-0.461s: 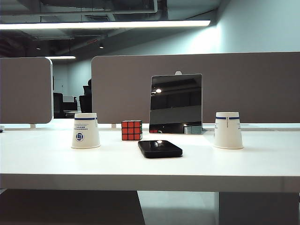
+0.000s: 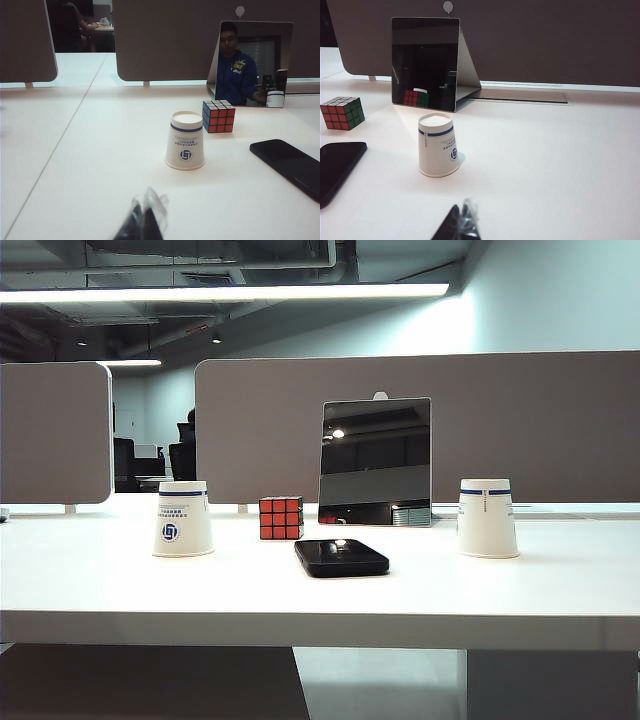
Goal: Carefully pick up the cup on the right and stack it on top of the cup on the left.
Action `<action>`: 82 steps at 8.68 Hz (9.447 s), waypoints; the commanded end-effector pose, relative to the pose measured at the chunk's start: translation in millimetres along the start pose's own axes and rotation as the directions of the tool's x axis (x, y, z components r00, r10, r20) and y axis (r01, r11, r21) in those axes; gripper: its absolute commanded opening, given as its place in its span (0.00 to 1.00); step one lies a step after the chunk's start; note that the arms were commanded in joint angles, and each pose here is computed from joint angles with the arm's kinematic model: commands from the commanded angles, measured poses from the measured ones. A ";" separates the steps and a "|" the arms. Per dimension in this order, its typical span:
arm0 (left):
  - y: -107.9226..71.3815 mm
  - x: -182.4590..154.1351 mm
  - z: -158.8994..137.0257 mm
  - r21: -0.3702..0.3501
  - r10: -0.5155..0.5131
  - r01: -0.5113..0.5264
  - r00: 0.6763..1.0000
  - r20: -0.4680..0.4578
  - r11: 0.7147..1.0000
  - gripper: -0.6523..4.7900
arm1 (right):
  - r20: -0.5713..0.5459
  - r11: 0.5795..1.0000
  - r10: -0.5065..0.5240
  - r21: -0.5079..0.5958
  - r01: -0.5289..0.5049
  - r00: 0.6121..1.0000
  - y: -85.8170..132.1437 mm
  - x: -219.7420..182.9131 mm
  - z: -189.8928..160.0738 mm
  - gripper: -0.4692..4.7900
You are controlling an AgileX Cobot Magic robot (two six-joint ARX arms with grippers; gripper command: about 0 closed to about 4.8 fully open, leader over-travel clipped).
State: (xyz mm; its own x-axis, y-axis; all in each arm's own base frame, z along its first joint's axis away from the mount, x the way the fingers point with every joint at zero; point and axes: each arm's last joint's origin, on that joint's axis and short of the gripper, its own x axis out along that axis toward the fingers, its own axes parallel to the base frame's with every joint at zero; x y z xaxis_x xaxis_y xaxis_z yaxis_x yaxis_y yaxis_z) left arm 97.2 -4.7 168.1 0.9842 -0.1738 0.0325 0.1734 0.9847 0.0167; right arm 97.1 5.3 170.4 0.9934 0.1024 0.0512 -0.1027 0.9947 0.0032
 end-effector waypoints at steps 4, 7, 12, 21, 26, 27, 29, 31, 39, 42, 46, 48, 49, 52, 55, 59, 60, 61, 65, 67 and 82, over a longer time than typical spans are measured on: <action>0.0 -0.1 1.4 0.010 0.000 -0.001 1.000 0.010 1.000 0.11 | 0.021 1.000 -0.002 -0.001 0.002 1.000 0.0 -0.2 2.3 0.09; -1.4 -0.1 2.6 -0.067 -0.049 0.050 0.999 0.023 0.996 0.11 | 0.037 1.000 0.001 -0.001 -0.001 0.999 0.1 -0.3 4.0 0.09; -8.8 -3.7 21.2 -0.020 -0.297 0.307 0.934 0.199 0.951 0.11 | 0.237 1.000 0.009 -0.016 -0.006 0.971 0.6 -3.8 27.6 0.09; -13.6 -5.7 21.4 0.001 -0.464 0.472 0.866 0.186 0.882 0.23 | -0.157 0.966 0.257 0.016 -0.258 0.954 4.5 65.4 163.5 0.43; -13.6 -5.6 20.9 -0.002 -0.464 0.472 0.867 0.182 0.882 0.23 | -0.391 0.953 0.304 0.105 -0.286 0.869 6.4 165.4 117.6 0.77; -13.6 -5.6 20.9 -0.006 -0.463 0.472 0.867 0.182 0.882 0.23 | -0.402 0.950 0.312 0.100 -0.297 0.861 6.8 190.9 94.8 1.00; -13.5 -5.5 20.9 -0.007 -0.460 0.469 0.869 0.182 0.883 0.23 | -0.406 0.947 0.312 0.059 -0.316 0.859 6.7 199.0 86.0 1.00; -13.4 -5.5 21.0 -0.007 -0.457 0.466 0.870 0.183 0.885 0.23 | -0.384 0.944 0.316 0.036 -0.327 0.868 7.4 211.8 66.1 1.00; -13.3 -5.6 21.6 -0.003 -0.454 0.463 0.871 0.189 0.887 0.23 | -0.301 0.931 0.350 0.010 -0.364 0.887 13.6 248.3 3.3 1.00; -13.4 -5.6 21.6 -0.003 -0.454 0.463 0.871 0.190 0.887 0.23 | -0.262 0.931 0.350 -0.005 -0.364 0.899 13.7 257.3 -13.7 1.00; -13.4 -5.6 21.6 -0.003 -0.454 0.463 0.871 0.189 0.886 0.23 | -0.251 0.934 0.349 0.016 -0.357 0.903 13.6 270.2 -19.8 1.00; -13.3 -5.6 21.6 -0.003 -0.454 0.462 0.871 0.189 0.887 0.23 | -0.280 0.934 0.349 0.027 -0.356 0.894 13.5 275.8 -35.1 1.00; -13.4 -5.6 21.6 -0.003 -0.454 0.463 0.871 0.189 0.886 0.23 | -0.267 0.934 0.350 0.022 -0.357 0.898 13.5 276.2 -33.6 1.00; -13.4 -5.6 21.6 -0.003 -0.454 0.463 0.871 0.189 0.886 0.23 | -0.227 0.934 0.349 0.007 -0.357 0.909 13.5 277.4 -29.5 0.90; -13.4 -5.6 21.6 -0.003 -0.454 0.463 0.871 0.189 0.886 0.23 | -0.227 0.934 0.349 0.007 -0.357 0.909 13.5 277.4 -29.5 0.72; -13.4 -5.6 21.6 -0.003 -0.454 0.463 0.870 0.189 0.886 0.23 | -0.233 0.935 0.346 0.009 -0.354 0.909 13.3 277.3 -30.2 0.70; -13.4 -5.6 21.6 -0.003 -0.454 0.463 0.871 0.189 0.886 0.23 | -0.234 0.935 0.347 0.009 -0.354 0.908 13.4 277.3 -30.3 0.66; -13.4 -5.6 21.6 -0.003 -0.454 0.463 0.871 0.189 0.886 0.23 | -0.235 0.935 0.346 0.009 -0.354 0.908 13.3 277.2 -30.4 0.66; -13.4 -5.6 21.6 -0.003 -0.454 0.463 0.870 0.189 0.886 0.23 | -0.235 0.935 0.346 0.009 -0.354 0.908 13.3 277.1 -30.5 0.66; -13.4 -5.6 21.6 -0.003 -0.454 0.463 0.870 0.189 0.886 0.23 | -0.235 0.935 0.347 0.010 -0.354 0.908 13.4 277.1 -30.5 0.64; -11.5 -4.7 21.7 -0.022 -0.389 0.401 0.900 0.197 0.916 0.23 | 0.025 0.571 0.820 0.006 -0.821 0.571 282.1 346.4 44.8 0.64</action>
State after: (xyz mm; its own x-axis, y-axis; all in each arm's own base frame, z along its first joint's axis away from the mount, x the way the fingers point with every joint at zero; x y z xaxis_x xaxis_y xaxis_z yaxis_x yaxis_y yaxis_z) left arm 90.2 -15.4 187.8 0.8149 -0.5410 0.2082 0.5522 0.8337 0.0051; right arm 412.0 319.3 228.7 0.4884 0.8713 0.0478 -0.8715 0.4898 -0.0232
